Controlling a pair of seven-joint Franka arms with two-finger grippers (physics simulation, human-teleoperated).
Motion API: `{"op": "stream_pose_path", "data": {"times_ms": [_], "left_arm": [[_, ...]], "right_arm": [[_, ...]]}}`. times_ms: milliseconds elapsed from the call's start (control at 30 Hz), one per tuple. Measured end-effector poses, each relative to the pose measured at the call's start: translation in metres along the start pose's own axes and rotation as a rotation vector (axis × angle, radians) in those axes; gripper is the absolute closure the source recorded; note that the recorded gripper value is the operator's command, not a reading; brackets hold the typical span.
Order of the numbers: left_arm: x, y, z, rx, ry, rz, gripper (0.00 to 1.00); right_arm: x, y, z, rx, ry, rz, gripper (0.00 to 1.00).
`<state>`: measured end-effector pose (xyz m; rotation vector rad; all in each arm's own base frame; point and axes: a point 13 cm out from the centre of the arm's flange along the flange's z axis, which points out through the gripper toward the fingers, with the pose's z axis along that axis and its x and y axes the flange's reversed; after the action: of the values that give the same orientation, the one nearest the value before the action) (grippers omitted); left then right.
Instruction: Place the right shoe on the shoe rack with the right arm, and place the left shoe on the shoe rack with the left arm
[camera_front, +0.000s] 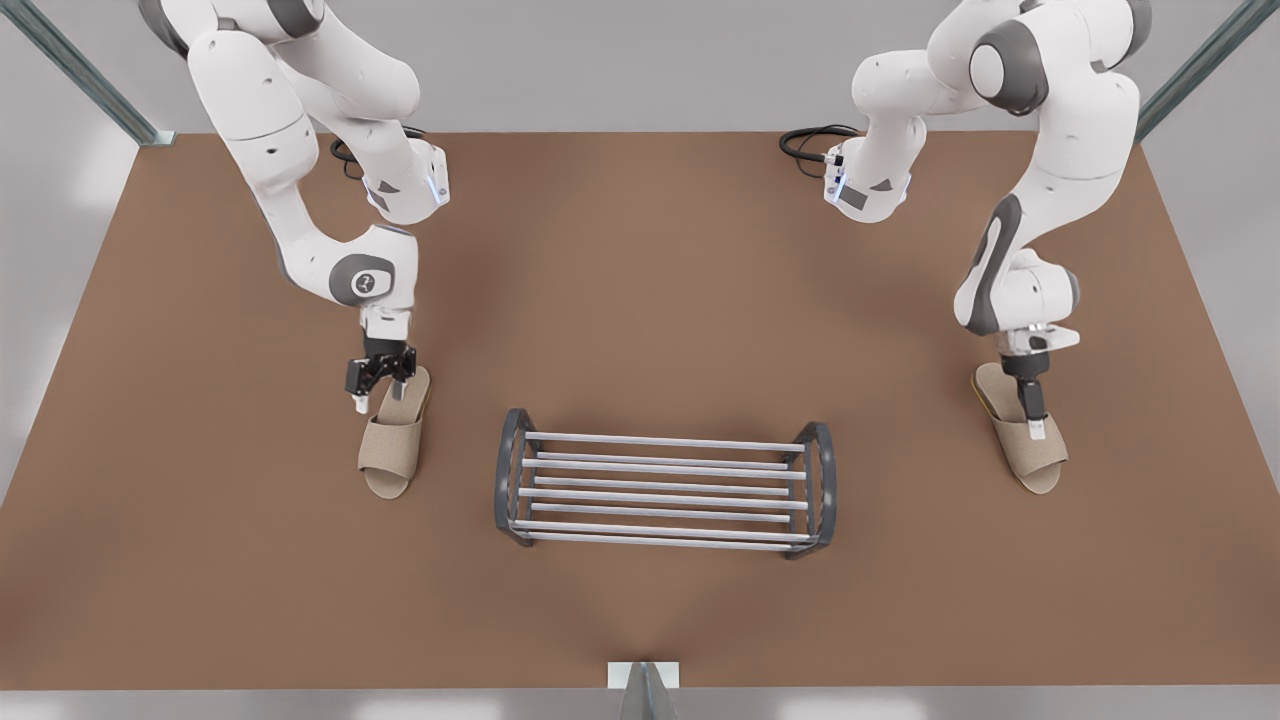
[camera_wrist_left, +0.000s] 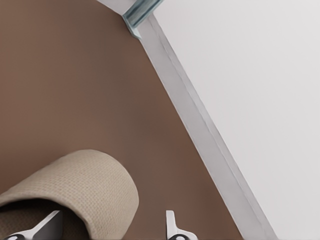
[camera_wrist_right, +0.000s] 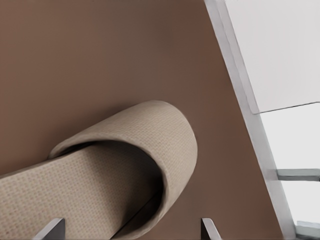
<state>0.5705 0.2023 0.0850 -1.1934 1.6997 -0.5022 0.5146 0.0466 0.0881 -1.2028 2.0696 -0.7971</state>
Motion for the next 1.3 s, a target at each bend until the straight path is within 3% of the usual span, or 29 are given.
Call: {"op": "stream_pose_path", "data": {"times_ms": [167,233,333,400,567,600,700,767,867,933,1033,1067,1300], "left_arm": [[-0.004,-0.003,0.005,0.005,-0.004,-0.023,0.02],[-0.003,-0.001,0.006,0.001,-0.003,-0.031,0.12],[0.003,-0.003,0.006,0.002,0.007,-0.042,0.12],[0.007,-0.003,0.007,0.002,0.012,-0.048,0.21],[0.005,0.003,0.008,-0.007,0.009,-0.065,0.27],[0.004,0.004,0.007,-0.007,0.008,-0.068,0.34],[0.003,0.006,0.007,-0.011,0.006,-0.075,0.34],[-0.002,0.006,0.009,-0.01,-0.001,-0.08,0.45],[-0.004,0.007,0.009,-0.01,-0.004,-0.086,0.48],[-0.004,0.007,0.009,-0.01,-0.004,-0.089,0.56],[-0.004,0.007,0.009,-0.01,-0.004,-0.093,0.54],[-0.004,0.007,0.009,-0.009,-0.004,-0.094,0.49],[-0.005,0.005,0.013,-0.003,-0.007,-0.098,0.52]], "right_arm": [[-0.023,-0.004,-0.003,0.034,-0.079,0.073,0.0],[-0.03,-0.007,-0.002,0.056,-0.106,0.081,0.0],[-0.033,-0.014,0.001,0.091,-0.127,0.093,0.0],[-0.031,-0.02,0.004,0.113,-0.131,0.103,0.0],[-0.028,-0.03,0.008,0.148,-0.136,0.107,0.0],[-0.027,-0.029,0.009,0.148,-0.137,0.103,0.0],[-0.027,-0.026,0.014,0.149,-0.139,0.089,0.0],[-0.031,-0.035,0.019,0.168,-0.146,0.084,0.0],[-0.033,-0.05,0.027,0.196,-0.149,0.079,0.0],[-0.03,-0.051,0.032,0.203,-0.144,0.072,0.0],[-0.028,-0.048,0.036,0.206,-0.14,0.054,0.0],[-0.028,-0.045,0.038,0.206,-0.14,0.046,0.0],[-0.038,-0.056,0.059,0.269,-0.144,0.024,0.0]]}}
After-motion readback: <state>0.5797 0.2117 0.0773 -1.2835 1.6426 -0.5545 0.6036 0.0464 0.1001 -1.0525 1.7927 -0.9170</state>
